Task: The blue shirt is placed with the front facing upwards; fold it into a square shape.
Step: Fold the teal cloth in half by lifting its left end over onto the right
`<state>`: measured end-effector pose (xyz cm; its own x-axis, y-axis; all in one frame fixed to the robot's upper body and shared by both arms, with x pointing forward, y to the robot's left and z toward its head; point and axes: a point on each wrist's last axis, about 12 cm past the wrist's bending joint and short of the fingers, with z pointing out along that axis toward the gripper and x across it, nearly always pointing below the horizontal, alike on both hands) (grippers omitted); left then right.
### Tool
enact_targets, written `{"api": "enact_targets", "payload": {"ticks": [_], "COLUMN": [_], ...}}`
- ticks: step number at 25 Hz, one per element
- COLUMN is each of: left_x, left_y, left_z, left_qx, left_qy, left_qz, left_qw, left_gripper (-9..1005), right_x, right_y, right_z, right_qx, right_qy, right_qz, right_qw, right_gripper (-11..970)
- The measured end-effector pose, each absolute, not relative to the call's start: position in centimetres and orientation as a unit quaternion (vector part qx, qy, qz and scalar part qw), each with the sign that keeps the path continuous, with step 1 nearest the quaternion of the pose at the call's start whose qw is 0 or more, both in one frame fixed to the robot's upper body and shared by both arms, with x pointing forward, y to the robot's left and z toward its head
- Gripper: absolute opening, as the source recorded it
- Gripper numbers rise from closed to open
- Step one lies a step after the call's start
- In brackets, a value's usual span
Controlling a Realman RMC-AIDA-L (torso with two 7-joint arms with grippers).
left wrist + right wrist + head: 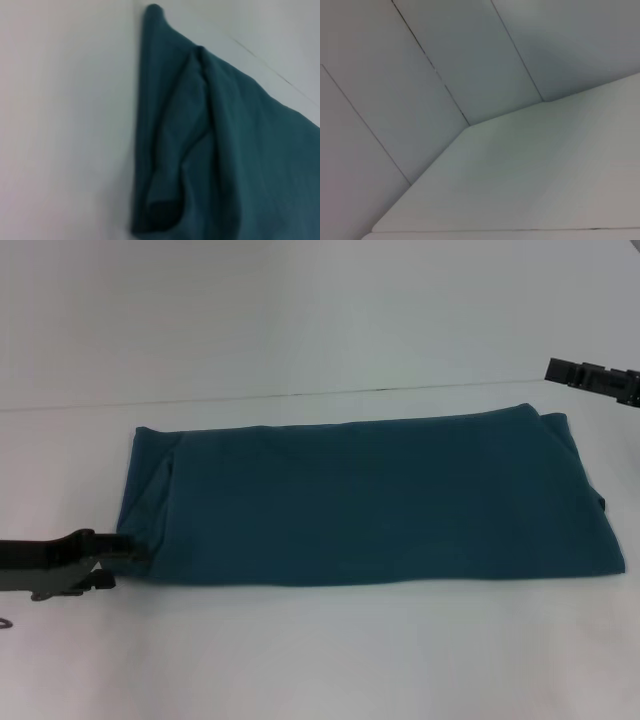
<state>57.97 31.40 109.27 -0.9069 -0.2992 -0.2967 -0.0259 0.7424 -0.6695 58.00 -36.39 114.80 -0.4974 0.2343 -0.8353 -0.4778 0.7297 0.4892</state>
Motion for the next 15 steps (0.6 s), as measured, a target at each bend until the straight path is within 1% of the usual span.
{"api": "enact_targets", "payload": {"ticks": [13, 15], "left_x": [59.0, 59.2], "left_y": [30.0, 29.8], "left_z": [108.6, 108.5], "left_qx": [-0.106, -0.107], "left_qy": [0.918, 0.918], "left_qz": [-0.334, -0.333], "left_qw": [0.185, 0.184], "left_gripper": [910, 910], "right_x": [58.1, 58.1], "right_y": [-36.8, -36.8], "right_z": [115.5, 115.6], "right_qx": [-0.086, -0.087], "right_qy": [0.783, 0.782], "right_qz": [0.362, 0.363], "right_qw": [0.499, 0.499], "right_gripper": [909, 909]}}
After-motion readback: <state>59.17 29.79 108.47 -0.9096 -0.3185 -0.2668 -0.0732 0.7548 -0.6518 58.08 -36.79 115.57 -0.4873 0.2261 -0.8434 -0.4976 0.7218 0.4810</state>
